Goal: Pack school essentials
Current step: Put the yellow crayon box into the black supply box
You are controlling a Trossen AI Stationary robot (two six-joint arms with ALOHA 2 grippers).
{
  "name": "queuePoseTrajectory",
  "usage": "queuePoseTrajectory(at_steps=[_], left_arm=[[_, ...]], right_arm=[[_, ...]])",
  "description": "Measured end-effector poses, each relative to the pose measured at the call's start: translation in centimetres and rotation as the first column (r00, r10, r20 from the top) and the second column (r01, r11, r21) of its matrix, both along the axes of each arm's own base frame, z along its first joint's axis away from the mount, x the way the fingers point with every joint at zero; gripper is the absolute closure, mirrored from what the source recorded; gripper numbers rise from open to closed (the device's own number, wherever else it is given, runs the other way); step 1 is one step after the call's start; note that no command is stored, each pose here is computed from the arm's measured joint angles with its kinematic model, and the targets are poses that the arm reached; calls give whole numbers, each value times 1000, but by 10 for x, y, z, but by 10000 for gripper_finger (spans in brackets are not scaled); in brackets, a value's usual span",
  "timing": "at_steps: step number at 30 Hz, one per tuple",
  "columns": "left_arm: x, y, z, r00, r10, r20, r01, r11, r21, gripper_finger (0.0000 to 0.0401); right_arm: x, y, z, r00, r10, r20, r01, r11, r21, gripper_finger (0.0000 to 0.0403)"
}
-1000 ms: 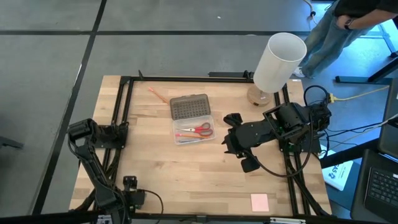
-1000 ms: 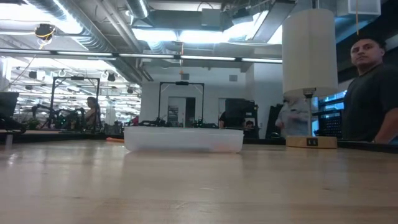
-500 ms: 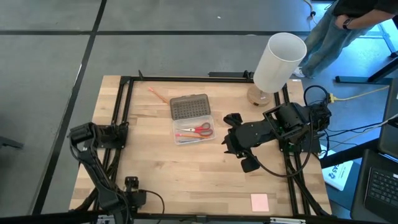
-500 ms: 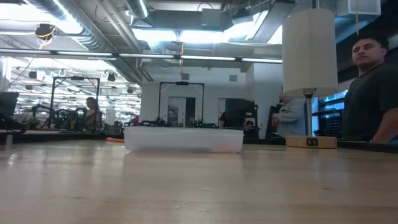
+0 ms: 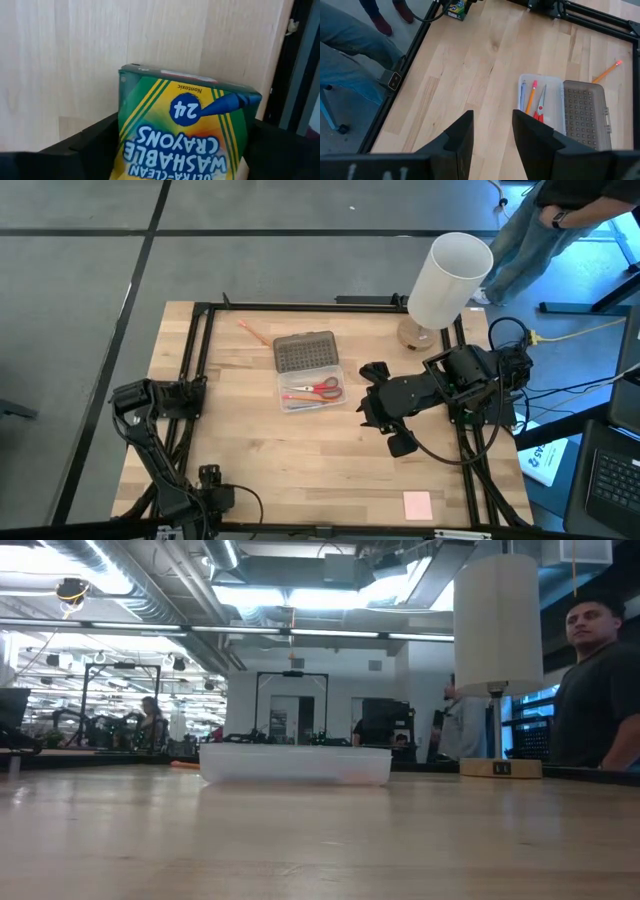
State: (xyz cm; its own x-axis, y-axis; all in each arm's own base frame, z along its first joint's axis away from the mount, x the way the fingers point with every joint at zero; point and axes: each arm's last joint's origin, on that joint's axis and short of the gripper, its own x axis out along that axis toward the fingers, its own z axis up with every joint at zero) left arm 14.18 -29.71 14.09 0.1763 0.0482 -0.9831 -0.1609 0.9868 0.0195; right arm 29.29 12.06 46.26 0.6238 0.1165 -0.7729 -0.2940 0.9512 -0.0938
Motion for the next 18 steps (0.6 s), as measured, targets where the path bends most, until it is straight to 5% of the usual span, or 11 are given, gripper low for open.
queuePoseTrajectory(at_steps=[8, 18], left_arm=[[2, 1, 0, 1000, 17, 16, -17, 1000, 9, 123], [20, 12, 1, 997, 69, 17, -69, 998, 9, 129]], right_arm=[[2, 1, 2, 1000, 0, 25, 0, 1000, 11, 266], [2, 1, 2, 1000, 0, 25, 0, 1000, 11, 266]])
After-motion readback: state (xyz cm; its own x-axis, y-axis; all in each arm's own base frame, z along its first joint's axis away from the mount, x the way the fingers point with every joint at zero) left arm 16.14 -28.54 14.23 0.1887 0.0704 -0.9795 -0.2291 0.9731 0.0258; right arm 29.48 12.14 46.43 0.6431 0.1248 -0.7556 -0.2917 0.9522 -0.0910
